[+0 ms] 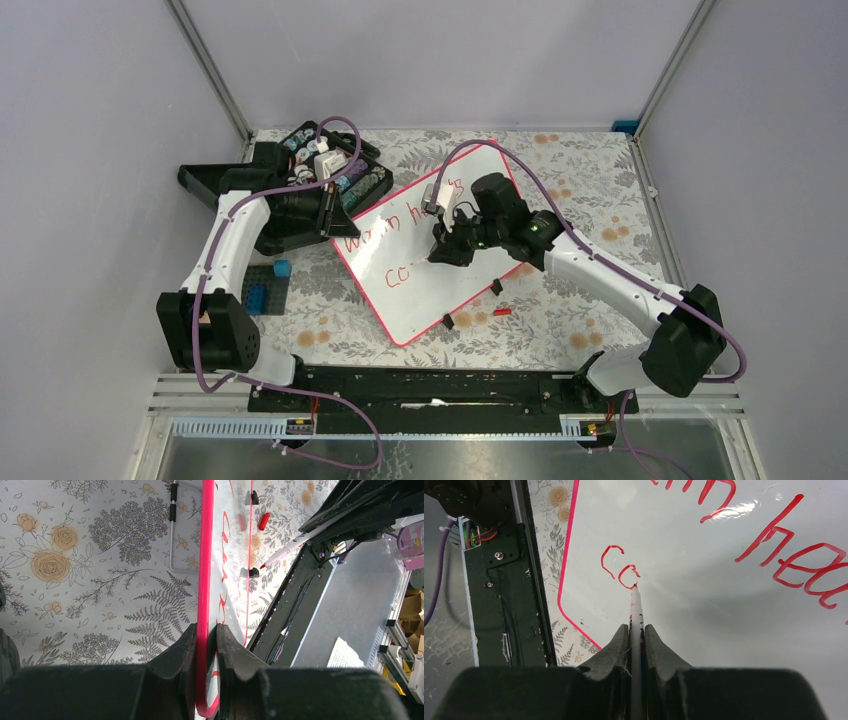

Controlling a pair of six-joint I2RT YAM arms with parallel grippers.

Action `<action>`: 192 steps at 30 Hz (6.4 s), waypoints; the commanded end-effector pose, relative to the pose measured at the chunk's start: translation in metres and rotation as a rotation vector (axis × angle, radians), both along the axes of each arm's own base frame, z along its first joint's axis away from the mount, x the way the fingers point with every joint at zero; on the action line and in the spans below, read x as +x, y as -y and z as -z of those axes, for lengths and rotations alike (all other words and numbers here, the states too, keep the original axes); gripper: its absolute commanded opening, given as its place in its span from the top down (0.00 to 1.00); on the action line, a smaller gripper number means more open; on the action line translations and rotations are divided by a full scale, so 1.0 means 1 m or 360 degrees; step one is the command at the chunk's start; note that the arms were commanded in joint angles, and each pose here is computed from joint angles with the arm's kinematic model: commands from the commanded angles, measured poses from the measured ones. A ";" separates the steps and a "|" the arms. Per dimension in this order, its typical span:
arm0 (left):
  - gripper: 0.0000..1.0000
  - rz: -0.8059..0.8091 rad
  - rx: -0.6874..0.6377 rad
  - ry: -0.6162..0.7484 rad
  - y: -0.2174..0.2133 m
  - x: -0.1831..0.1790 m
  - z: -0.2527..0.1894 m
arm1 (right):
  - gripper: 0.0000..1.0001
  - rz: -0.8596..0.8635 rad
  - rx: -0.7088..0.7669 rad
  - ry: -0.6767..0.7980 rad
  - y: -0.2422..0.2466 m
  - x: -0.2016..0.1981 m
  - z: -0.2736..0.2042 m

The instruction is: Write a sentence on the whiteboard

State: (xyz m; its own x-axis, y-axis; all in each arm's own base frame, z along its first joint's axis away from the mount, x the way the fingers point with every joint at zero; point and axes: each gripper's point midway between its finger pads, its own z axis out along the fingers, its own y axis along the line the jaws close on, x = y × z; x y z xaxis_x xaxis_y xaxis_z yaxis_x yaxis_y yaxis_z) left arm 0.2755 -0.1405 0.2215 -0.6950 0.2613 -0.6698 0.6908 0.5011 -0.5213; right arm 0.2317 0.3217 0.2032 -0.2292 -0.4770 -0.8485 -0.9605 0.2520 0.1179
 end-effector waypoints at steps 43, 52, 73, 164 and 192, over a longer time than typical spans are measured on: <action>1.00 0.0037 0.0083 0.0038 -0.002 0.004 0.017 | 1.00 0.0066 -0.0122 0.0072 -0.006 0.008 0.031; 1.00 0.0037 0.0079 0.0030 -0.002 0.005 0.018 | 1.00 0.0048 -0.0127 0.0062 -0.004 0.002 0.032; 1.00 0.0039 0.0085 0.0033 -0.002 0.005 0.019 | 1.00 0.0180 -0.0102 0.0171 -0.009 0.034 0.008; 1.00 0.0044 0.0092 0.0033 -0.001 0.006 0.018 | 1.00 0.0148 -0.0123 0.0060 0.016 0.016 0.024; 1.00 0.0048 0.0100 0.0021 -0.001 0.006 0.022 | 1.00 0.0238 -0.0126 0.0168 0.018 0.044 0.009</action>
State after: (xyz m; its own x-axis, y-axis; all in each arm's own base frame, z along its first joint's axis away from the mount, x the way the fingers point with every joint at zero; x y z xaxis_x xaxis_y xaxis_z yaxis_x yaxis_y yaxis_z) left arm 0.2787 -0.1411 0.2188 -0.6917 0.2597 -0.6739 0.6938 0.4983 -0.5200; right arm 0.2543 0.3111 0.1814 -0.2568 -0.5254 -0.8112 -0.9335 0.3521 0.0675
